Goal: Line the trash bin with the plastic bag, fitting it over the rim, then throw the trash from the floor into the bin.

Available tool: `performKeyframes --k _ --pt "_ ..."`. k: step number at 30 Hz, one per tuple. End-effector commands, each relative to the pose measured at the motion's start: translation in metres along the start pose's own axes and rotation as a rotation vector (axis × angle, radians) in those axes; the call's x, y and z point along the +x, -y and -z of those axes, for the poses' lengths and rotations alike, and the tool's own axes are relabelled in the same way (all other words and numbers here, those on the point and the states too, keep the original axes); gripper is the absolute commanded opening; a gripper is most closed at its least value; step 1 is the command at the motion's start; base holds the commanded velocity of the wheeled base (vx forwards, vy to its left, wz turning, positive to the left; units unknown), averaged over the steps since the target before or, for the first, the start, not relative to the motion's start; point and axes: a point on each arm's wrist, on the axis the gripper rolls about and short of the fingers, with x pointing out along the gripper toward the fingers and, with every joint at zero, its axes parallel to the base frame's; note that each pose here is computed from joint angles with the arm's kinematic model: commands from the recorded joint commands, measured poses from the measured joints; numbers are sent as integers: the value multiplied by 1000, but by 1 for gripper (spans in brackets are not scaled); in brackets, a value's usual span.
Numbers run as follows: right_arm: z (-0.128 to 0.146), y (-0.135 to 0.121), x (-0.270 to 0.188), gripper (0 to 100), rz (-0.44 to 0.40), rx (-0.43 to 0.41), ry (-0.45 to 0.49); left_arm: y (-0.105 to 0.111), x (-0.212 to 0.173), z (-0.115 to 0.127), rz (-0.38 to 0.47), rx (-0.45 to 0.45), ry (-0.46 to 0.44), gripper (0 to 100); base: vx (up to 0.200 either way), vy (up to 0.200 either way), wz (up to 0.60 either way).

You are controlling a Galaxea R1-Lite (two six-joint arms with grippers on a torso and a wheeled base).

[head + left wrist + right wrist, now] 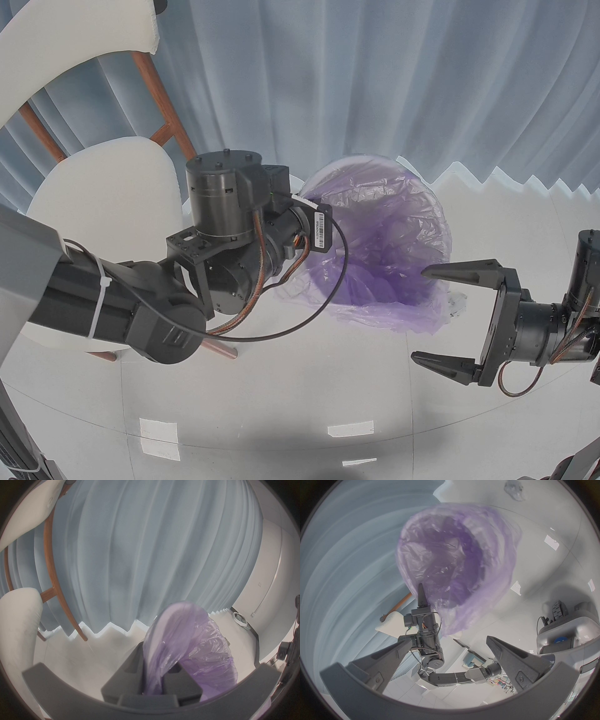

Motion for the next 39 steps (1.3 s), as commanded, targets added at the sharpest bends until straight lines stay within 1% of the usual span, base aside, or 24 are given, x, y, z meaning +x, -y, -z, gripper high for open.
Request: performKeyframes --k 1,6,7,11,14,16,17,19,20,21,22,23,24,26,28,29,30,32,34,37,39 --pt "-3 6 12 100 34 17 -16 3 1 -3 1 -5 11 0 0 0 0" --pt "-9 3 24 100 36 15 -15 5 1 -4 5 -8 15 0 0 0 0" --pt "-10 1 27 0 33 14 -11 6 0 -3 7 -6 14 0 0 0 0" --pt "-19 0 41 0 46 16 49 7 0 -4 12 -6 15 0 0 0 0" --pt "-21 -2 46 0 43 8 51 8 -1 -6 13 -12 22 0 0 0 0" --pt "-18 -6 47 0 32 -16 40 7 -2 -7 12 -14 25 0 0 0 0" --pt "-13 -6 48 0 32 -44 28 6 -2 -8 4 -14 26 0 0 0 0" --pt "-1 -4 43 0 39 -144 21 3 -1 -8 -16 -14 27 0 0 0 0" --pt "-1 -4 43 0 39 -144 21 3 -1 -8 -16 -14 27 0 0 0 0" --pt "16 9 37 0 75 -249 -17 3 -1 -9 -19 -16 27 0 0 0 0" --pt "25 19 35 0 98 -304 -49 3 0 -10 -18 -18 30 0 0 0 0" --pt "35 32 32 0 130 -380 -95 3 -1 -11 -20 -22 33 0 0 0 0" --pt "41 43 30 0 160 -438 -128 3 -1 -12 -20 -27 31 0 0 0 0" --pt "48 59 27 0 210 -509 -176 3 -1 -12 -20 -30 33 0 0 0 0" --pt "49 66 27 0 234 -520 -191 3 -1 -12 -20 -30 33 0 0 0 0" --pt "49 71 31 0 260 -515 -203 3 -1 -14 -21 -32 37 0 0 0 0" --pt "49 72 31 0 263 -513 -204 3 0 -14 -21 -32 39 0 0 0 0" --pt "45 78 41 0 300 -503 -206 4 0 -16 -24 -45 39 0 0 0 0" --pt "42 79 50 0 300 -504 -192 8 -1 -20 -20 -57 37 0 0 0 0" --pt "37 80 68 0 288 -515 -159 14 -4 -30 -18 -110 42 0 0 0 0" --pt "33 82 82 0 290 -522 -127 16 -5 -31 -36 -133 26 0 0 0 0"
